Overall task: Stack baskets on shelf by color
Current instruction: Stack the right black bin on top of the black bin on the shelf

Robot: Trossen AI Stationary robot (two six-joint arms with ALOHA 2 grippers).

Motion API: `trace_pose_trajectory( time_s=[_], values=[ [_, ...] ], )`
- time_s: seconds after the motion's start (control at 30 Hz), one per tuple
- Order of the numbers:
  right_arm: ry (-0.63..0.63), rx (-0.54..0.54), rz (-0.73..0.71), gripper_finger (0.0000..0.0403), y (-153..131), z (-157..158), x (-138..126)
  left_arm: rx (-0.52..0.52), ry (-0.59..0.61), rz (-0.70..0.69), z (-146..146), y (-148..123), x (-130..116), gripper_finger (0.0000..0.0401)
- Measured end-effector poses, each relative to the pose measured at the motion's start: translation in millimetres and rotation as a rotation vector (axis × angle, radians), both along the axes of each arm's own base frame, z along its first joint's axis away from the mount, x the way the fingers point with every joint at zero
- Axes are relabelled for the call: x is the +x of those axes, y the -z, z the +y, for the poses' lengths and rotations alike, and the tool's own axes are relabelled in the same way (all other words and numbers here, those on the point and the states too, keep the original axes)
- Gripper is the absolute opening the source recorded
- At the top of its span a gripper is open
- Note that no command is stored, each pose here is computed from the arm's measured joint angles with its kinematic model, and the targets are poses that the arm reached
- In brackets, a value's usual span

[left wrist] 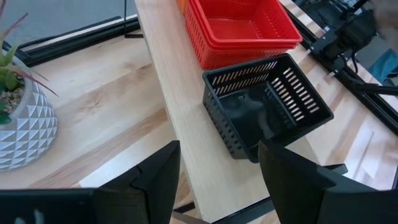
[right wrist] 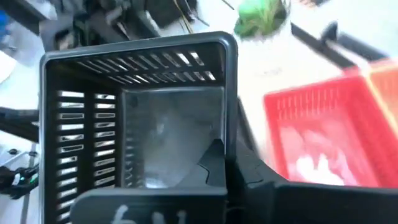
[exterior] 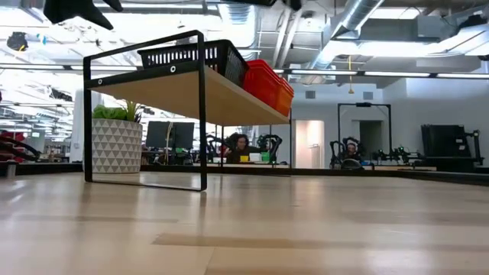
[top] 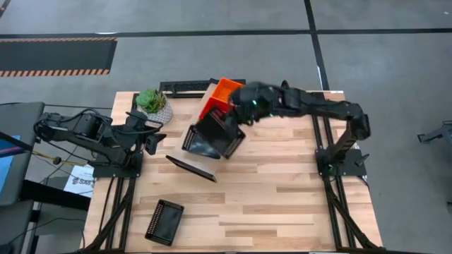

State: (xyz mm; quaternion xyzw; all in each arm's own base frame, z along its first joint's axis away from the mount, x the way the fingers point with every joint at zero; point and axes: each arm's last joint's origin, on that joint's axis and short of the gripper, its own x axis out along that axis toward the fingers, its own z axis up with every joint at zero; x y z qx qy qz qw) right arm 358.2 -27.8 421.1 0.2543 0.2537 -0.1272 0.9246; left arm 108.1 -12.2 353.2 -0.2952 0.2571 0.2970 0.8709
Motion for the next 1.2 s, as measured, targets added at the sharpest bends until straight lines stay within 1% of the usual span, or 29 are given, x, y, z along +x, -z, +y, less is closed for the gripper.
trace_pose_trajectory(
  time_s=[0.07, 0.13, 0.2, 0.27, 0.33, 0.5, 0.63, 0.7, 0.77, 0.87, 0.93, 1.03, 1.13, 1.2],
  values=[
    [-0.03, -0.032, -0.022, 0.0004, 3, -16, 10, 0.009, 0.008, 0.004, 0, 0, 0, 0.0204],
    [-0.057, -0.067, 0.008, 0.0003, 9, -28, 20, 0.012, 0.01, 0.007, 0, 0, 0, 0.0204],
    [-0.094, -0.115, 0.006, 0.0003, 12, -36, 33, 0.013, 0.011, 0.008, 0, 0, 0, 0.0204],
    [-0.116, -0.148, 0.037, 0.0003, 19, -43, 43, 0.02, 0.019, 0.014, 0, 0, 0, 0.0204],
    [-0.138, -0.177, 0.035, 0.0003, 21, -49, 53, 0.027, 0.033, 0.025, 0, 1, -1, 0.0204],
    [-0.199, -0.211, 0.09, 0.0003, 31, -54, 70, 0.028, 0.043, 0.038, 0, 1, -1, 0.0204],
    [-0.25, -0.228, 0.148, 0.0003, 40, -52, 77, 0.014, 0.031, 0.031, 0, 1, -1, 0.0204],
    [-0.278, -0.236, 0.188, 0.0003, 43, -49, 76, 0.001, 0.012, 0.021, 0, 1, -1, 0.0204],
    [-0.297, -0.251, 0.19, 0.0004, 46, -46, 78, -0.014, -0.015, 0.006, 0, 1, -1, 0.0204],
    [-0.315, -0.234, 0.255, 0.0005, 54, -43, 76, -0.035, -0.051, -0.014, 1, 1, -1, 0.0204],
    [-0.322, -0.239, 0.258, 0.0005, 55, -43, 77, -0.032, -0.073, -0.024, 1, 0, -1, 0.0204],
    [-0.34, -0.233, 0.31, 0.0005, 61, -42, 76, -0.033, -0.098, -0.038, 2, 0, -1, 0.0204],
    [-0.345, -0.228, 0.329, 0.0007, 70, -43, 82, -0.034, -0.104, -0.04, 2, 0, -1, 0.0204],
    [-0.361, -0.244, 0.33, 0.0007, 71, -42, 82, -0.034, -0.105, -0.04, 2, 0, -1, 0.0204]
  ],
)
